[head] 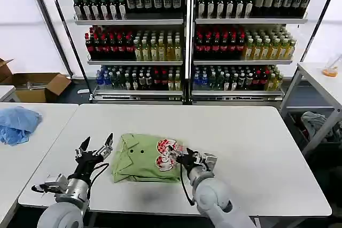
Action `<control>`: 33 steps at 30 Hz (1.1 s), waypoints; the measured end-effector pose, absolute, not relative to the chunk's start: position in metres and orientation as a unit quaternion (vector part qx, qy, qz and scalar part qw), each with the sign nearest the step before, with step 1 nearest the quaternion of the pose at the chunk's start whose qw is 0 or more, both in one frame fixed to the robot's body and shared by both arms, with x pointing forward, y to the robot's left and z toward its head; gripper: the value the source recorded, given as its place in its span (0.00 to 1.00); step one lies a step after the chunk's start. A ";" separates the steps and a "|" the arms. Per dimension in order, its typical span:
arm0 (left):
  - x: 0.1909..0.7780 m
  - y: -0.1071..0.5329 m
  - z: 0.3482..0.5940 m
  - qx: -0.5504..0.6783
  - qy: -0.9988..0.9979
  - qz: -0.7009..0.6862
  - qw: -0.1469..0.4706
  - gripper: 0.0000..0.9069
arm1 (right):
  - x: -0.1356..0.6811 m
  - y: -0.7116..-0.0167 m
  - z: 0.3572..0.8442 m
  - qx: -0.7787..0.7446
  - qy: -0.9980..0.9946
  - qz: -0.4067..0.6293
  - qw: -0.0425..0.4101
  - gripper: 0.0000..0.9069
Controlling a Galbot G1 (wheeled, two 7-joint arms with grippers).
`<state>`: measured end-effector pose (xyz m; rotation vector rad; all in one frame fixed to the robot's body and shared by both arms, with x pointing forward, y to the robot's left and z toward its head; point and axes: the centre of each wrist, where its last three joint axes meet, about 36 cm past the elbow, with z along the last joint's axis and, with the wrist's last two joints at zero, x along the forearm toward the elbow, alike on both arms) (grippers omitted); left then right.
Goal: Fold and organize the clothes.
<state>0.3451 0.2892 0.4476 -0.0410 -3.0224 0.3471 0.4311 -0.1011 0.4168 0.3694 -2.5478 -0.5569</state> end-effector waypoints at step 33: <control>0.340 0.300 0.445 0.005 -0.993 0.109 0.053 1.00 | 0.452 -0.133 0.405 0.085 -0.949 -0.171 0.253 0.00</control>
